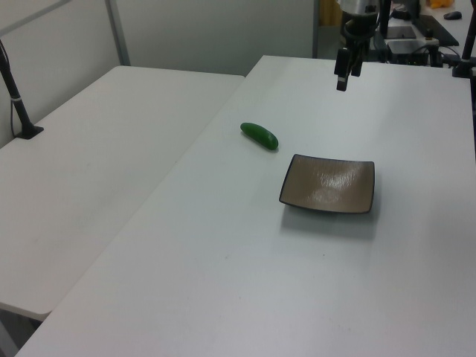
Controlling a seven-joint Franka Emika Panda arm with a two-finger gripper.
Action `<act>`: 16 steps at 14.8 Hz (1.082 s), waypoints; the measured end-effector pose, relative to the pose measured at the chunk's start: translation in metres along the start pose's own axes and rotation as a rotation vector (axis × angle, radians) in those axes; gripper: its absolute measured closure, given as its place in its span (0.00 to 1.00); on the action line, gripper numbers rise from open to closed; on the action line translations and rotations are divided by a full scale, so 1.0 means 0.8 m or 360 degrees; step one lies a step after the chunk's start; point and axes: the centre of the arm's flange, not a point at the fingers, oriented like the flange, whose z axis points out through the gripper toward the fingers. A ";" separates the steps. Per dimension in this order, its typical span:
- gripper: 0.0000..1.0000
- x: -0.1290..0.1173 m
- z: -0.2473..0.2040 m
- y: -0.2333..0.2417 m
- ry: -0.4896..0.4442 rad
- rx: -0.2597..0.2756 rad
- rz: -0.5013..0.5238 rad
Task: Cucumber placed on a ceramic plate
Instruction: 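Move the open gripper toward the green cucumber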
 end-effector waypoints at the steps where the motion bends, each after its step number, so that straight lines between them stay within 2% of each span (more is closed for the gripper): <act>1: 0.00 0.000 0.000 0.000 -0.0001 0.0000 -0.0001; 14: 0.00 -0.001 0.002 -0.007 -0.0001 0.0001 -0.0018; 16: 0.00 0.003 0.001 -0.007 0.0044 0.0008 -0.0017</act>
